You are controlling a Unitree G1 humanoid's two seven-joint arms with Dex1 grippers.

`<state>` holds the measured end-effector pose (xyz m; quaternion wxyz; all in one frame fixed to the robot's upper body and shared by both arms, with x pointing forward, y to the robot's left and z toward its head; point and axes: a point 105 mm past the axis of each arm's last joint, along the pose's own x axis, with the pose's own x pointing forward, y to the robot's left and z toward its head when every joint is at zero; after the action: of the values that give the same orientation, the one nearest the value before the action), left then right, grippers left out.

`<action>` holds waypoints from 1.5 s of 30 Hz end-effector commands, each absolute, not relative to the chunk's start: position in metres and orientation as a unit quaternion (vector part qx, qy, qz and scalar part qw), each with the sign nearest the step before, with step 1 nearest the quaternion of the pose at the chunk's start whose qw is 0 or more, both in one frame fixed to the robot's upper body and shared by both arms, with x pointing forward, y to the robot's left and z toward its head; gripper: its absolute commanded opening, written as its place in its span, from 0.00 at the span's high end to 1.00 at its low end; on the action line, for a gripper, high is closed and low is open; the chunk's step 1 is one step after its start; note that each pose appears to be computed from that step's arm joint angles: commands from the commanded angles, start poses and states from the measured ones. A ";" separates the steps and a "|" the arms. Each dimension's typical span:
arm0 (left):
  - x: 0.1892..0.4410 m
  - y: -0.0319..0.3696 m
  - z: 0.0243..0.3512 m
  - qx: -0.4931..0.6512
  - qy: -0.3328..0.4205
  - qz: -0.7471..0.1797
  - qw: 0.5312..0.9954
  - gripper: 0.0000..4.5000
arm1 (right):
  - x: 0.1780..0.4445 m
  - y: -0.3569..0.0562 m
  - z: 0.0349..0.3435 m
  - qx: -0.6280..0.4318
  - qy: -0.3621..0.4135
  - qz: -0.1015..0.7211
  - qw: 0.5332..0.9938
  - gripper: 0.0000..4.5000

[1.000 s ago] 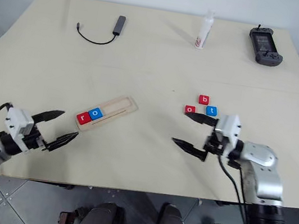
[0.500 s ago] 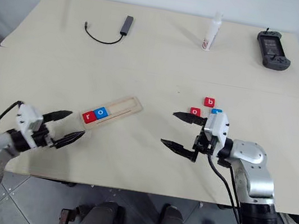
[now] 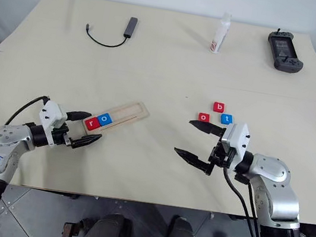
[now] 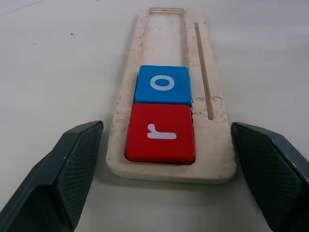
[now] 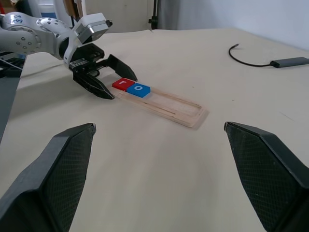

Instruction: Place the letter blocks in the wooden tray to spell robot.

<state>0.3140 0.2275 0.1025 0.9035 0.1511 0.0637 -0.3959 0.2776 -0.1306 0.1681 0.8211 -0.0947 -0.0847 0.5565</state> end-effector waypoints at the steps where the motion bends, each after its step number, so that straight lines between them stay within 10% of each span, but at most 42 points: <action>1: 0.307 0.238 0.088 0.155 0.106 -0.392 0.900 0.00 | 0.274 -0.133 0.182 -0.102 -0.109 0.552 0.821 0.01; 9: 0.302 0.244 0.074 0.167 0.136 -0.396 0.893 0.25 | 0.278 -0.131 0.183 -0.100 -0.112 0.551 0.821 0.00; 29: 0.317 0.103 0.109 0.276 0.027 -0.656 0.702 0.25 | 0.250 -0.195 0.161 -0.135 -0.033 0.478 0.868 0.00; 38: 0.331 0.083 0.106 0.251 0.029 -0.661 0.707 0.25 | 0.227 -0.214 0.152 -0.126 -0.009 0.431 0.893 0.00; 41: 0.326 0.081 0.110 0.228 0.019 -0.667 0.709 0.02 | 0.222 -0.222 0.150 -0.122 -0.007 0.404 0.907 0.00; 45: 0.329 0.093 0.116 0.224 0.006 -0.646 0.730 0.01 | 0.215 -0.238 0.150 -0.119 -0.003 0.364 0.924 0.00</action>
<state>0.3280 0.0881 0.1028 0.7212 0.2243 0.0311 -0.6547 0.2180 -0.2347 0.1362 0.9185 -0.1122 0.0254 0.3784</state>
